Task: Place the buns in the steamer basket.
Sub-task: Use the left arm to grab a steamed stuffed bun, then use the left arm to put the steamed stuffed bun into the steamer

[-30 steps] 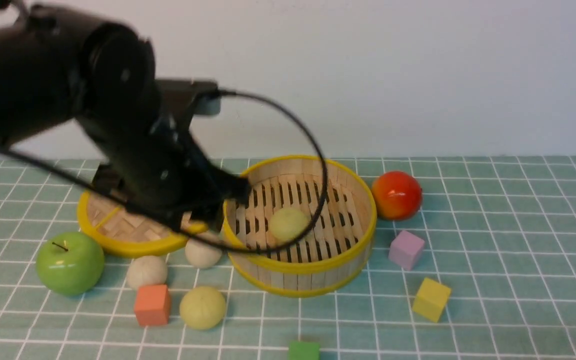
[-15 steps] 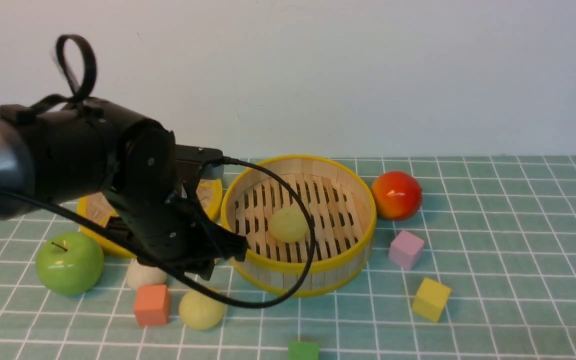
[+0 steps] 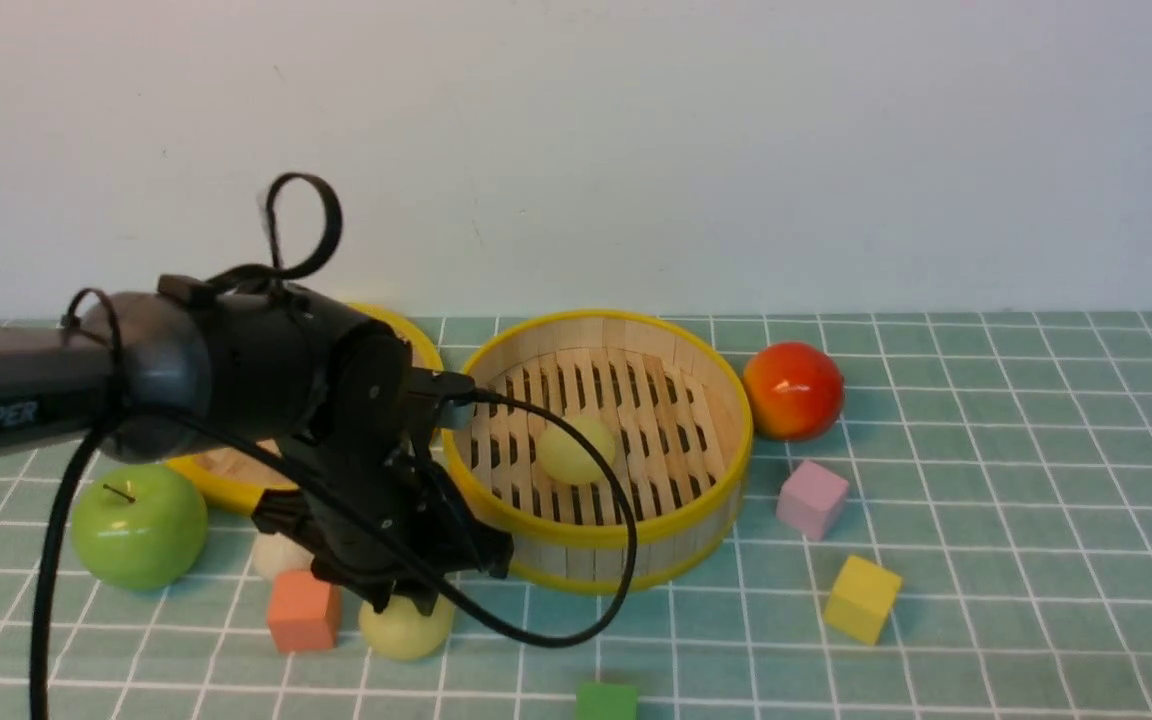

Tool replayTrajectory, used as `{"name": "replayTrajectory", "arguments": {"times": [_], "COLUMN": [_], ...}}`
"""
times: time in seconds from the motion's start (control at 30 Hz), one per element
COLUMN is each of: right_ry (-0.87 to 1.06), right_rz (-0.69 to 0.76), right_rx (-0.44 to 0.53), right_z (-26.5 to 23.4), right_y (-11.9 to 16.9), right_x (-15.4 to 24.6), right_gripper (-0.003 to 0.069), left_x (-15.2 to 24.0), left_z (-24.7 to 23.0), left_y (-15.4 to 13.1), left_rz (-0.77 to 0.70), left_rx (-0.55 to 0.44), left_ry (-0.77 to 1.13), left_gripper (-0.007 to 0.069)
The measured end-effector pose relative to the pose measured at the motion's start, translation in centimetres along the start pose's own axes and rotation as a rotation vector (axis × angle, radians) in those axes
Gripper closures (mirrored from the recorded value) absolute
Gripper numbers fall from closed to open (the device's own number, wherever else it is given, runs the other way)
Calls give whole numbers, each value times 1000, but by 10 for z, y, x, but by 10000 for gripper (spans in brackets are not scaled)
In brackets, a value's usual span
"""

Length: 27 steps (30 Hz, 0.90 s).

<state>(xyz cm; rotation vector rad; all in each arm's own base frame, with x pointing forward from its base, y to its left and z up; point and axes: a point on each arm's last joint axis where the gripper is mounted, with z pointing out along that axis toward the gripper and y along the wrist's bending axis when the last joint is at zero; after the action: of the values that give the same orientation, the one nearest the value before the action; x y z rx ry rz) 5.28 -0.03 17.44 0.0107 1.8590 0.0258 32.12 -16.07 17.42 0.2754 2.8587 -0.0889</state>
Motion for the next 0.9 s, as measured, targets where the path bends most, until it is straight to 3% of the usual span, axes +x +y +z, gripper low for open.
{"name": "replayTrajectory", "arguments": {"times": [0.23,0.5,0.73,0.9], "right_ry": [0,0,0,0], "right_rz": [0,0,0,0], "right_rx": [0,0,0,0], "right_z": [0,0,0,0], "right_y": [0,0,0,0], "right_x": [0,0,0,0], "right_gripper": [419,419,419,419], "left_x": [0,-2,-26,-58], "left_z": [5,1,-32,-78], "left_y": [0,0,-6,-18], "left_rz": [2,1,9,-14], "left_rx": [-2,-11,-4,88], "left_ry": [3,28,-1,-102], "left_gripper": [407,629,638,638]}}
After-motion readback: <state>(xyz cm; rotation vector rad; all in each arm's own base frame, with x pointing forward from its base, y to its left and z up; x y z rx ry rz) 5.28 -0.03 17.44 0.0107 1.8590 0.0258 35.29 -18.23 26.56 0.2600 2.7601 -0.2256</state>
